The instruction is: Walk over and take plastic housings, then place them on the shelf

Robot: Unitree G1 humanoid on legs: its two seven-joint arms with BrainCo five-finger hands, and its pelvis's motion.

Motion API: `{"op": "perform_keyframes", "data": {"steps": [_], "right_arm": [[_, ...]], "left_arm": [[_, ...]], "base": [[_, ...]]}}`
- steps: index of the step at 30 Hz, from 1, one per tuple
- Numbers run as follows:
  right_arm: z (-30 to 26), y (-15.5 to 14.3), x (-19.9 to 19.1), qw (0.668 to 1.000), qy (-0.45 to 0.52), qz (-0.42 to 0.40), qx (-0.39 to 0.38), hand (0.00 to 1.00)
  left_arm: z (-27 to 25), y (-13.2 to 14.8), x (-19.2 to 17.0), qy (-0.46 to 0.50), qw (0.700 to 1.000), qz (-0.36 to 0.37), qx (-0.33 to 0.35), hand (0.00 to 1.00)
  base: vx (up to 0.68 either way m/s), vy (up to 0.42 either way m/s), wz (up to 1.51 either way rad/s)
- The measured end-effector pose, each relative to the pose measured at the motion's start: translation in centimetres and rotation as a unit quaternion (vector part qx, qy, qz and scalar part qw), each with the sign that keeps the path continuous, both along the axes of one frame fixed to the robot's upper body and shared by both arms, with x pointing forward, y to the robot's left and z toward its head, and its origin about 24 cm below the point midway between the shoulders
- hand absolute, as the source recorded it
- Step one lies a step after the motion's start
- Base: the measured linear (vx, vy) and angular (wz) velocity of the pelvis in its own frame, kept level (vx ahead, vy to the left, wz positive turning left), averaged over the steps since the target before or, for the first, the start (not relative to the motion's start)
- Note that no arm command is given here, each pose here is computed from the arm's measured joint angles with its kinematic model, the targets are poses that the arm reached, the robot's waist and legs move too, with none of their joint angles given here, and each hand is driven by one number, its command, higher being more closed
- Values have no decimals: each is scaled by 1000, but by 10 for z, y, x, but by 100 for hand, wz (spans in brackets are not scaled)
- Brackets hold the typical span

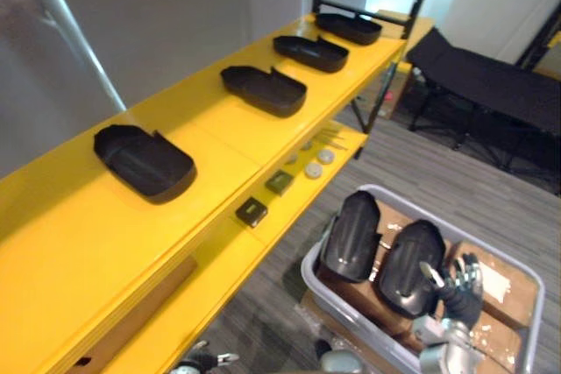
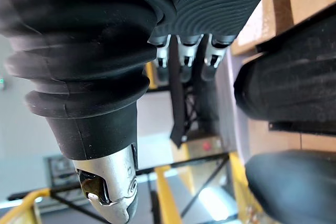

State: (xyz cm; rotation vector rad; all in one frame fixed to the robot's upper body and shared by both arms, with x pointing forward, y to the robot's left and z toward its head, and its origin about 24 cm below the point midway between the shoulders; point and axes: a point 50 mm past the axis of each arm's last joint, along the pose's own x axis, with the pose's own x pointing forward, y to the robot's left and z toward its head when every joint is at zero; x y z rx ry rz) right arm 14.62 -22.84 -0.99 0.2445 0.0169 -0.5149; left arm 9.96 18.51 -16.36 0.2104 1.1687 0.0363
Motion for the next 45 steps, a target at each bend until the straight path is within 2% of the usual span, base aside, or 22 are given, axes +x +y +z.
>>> {"op": "perform_keyframes", "data": {"steps": [1,2,6,9,13,17,20,24,29,32,36,39,45], "right_arm": [[3,2,5,1000,-7,18,-5,0],[13,5,22,996,-32,74,-27,0],[31,16,52,987,-80,130,-44,0],[43,26,68,982,-113,148,-43,0],[46,28,74,983,-114,138,-39,0],[34,29,67,990,-78,114,-18,0],[14,45,48,990,-34,136,8,0],[-4,57,22,990,13,139,32,0],[1,57,26,993,-3,115,23,0],[9,69,42,993,-23,112,11,0],[-1,63,34,995,9,101,7,0],[-5,63,29,994,18,101,23,0],[-4,67,32,988,17,154,20,0]], "left_arm": [[0,-3,-1,-2,1000,8,-8,0],[0,-8,-2,-14,999,35,-18,0],[0,-5,-6,-29,996,80,-18,0],[5,9,0,-63,993,101,-2,0],[9,11,10,-84,992,97,2,0],[11,7,20,-86,994,60,11,0],[11,9,23,-85,995,58,19,0],[15,24,30,-82,993,63,51,0],[19,33,34,-84,991,81,63,0],[18,39,32,-76,991,83,76,0],[19,51,25,-68,990,70,98,0],[21,62,21,-74,987,103,100,0],[20,49,25,-110,978,159,79,0]], "base": [[-72,47,-73],[-74,100,-75],[-119,193,-46],[-158,176,7],[-49,123,15],[-66,158,-40],[-170,154,-98],[-128,84,-96],[-96,4,-101],[-187,13,-176],[-61,-118,-118],[-59,-256,-71],[-47,-192,-19]]}}
